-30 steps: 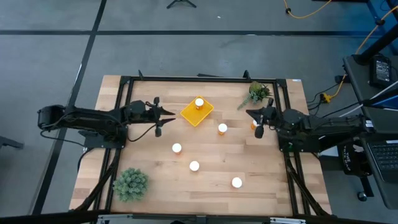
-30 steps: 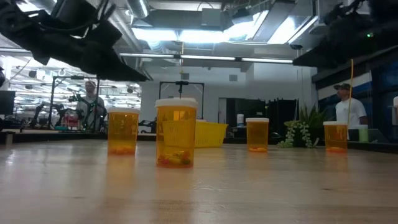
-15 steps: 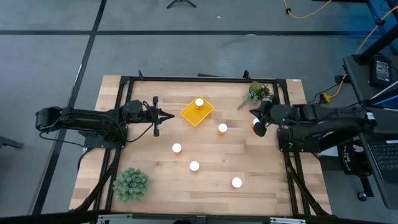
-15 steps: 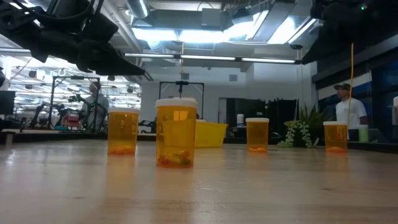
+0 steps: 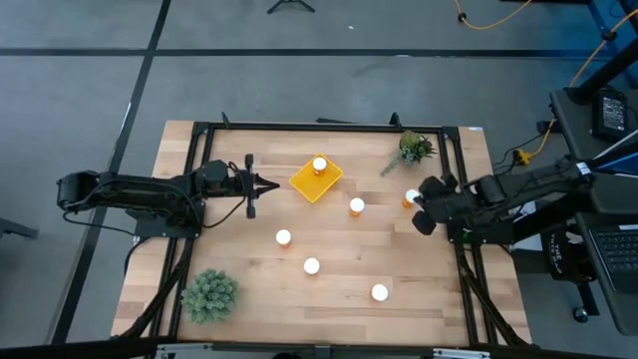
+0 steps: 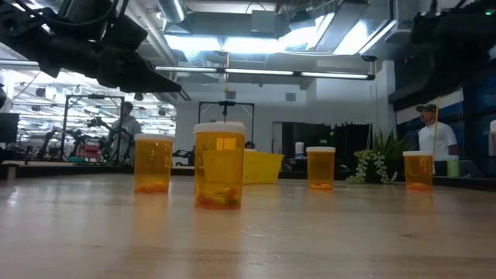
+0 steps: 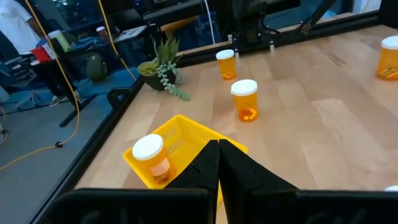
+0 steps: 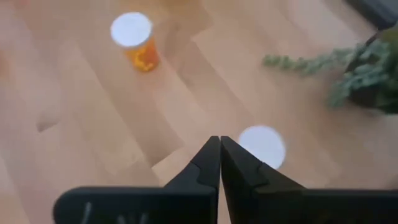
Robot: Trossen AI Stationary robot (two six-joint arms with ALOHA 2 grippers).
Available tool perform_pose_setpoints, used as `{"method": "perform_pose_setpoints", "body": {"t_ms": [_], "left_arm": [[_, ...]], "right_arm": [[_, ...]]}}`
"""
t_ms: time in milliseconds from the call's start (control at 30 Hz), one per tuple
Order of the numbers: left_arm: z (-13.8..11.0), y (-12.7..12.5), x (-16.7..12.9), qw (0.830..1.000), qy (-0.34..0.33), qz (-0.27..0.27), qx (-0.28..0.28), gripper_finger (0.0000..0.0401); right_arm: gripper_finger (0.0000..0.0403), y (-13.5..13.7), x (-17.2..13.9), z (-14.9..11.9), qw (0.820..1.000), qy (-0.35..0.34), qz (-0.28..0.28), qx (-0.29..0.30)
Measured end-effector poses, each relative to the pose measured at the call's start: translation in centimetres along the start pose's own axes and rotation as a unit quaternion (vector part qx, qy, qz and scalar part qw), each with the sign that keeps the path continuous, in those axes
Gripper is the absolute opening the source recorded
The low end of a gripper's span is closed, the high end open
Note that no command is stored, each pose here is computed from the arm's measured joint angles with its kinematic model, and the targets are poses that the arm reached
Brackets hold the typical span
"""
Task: Pick and place pill bottles into a basket
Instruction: Put the pill bottle into the bin
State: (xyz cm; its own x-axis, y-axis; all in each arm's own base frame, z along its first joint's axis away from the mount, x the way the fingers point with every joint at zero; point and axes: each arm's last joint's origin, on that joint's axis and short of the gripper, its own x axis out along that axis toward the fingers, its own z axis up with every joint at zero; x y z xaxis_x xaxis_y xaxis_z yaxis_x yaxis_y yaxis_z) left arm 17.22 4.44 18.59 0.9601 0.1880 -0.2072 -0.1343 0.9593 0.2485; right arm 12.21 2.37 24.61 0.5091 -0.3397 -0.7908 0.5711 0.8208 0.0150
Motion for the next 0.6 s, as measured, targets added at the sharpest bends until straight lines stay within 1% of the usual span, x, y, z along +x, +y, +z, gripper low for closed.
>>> {"method": "perform_pose_setpoints", "body": {"t_ms": [133,267,400,600], "left_arm": [[0.0,0.0,0.0,1.0,0.0,0.0,-0.011,0.0002],[0.0,0.0,0.0,1.0,0.0,0.0,-0.013,0.0007],[0.0,0.0,0.0,1.0,0.0,0.0,-0.027,0.001],[0.0,0.0,0.0,0.999,0.0,0.0,-0.033,0.0005]], "right_arm": [[0.0016,0.1,-0.5,-1.3,1.0,-0.002,0.02,0.019],[0.0016,0.3,-0.8,-1.8,0.999,-0.011,0.021,0.036],[0.0016,0.8,-0.6,-2.2,0.999,0.002,0.022,0.033],[0.0016,0.9,-0.4,-2.5,1.0,0.018,0.004,0.014]]}}
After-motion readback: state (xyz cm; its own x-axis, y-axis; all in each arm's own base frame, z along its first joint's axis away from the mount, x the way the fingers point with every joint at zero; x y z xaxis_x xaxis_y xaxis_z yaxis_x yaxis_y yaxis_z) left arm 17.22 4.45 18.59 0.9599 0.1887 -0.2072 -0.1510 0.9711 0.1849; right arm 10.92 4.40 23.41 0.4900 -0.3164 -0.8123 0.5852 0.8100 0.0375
